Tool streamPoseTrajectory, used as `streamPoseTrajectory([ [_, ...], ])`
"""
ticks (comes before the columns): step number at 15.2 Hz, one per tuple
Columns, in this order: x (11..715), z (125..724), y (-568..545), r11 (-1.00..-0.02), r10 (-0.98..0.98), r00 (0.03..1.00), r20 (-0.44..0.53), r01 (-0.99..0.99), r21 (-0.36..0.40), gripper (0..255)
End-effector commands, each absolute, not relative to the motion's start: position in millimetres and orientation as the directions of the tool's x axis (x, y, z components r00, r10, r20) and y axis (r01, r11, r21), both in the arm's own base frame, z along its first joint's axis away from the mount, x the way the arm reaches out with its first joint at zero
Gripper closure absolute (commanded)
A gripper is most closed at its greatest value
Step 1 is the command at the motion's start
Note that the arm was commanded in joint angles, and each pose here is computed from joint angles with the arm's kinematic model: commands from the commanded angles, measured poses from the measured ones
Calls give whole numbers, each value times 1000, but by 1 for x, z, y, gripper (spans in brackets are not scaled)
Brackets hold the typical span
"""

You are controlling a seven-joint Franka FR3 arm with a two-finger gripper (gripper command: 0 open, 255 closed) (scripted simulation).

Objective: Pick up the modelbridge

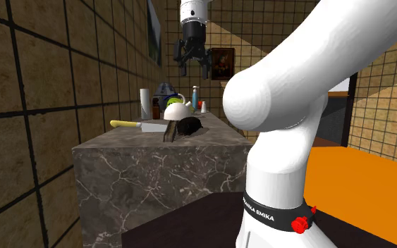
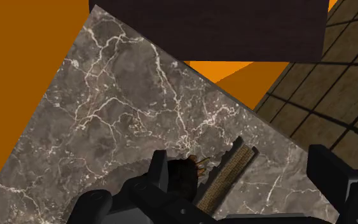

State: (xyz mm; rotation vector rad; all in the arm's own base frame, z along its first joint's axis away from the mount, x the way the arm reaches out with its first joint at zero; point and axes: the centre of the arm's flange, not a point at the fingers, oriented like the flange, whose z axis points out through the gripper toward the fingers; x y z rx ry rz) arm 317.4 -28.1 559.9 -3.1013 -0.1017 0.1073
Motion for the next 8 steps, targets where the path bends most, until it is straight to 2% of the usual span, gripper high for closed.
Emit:
streamPoseTrajectory([
  [1,317,560,-28,-997,67,995,-68,64,-39,0],
  [8,390,509,-26,-990,-140,989,-47,-142,-29,0],
])
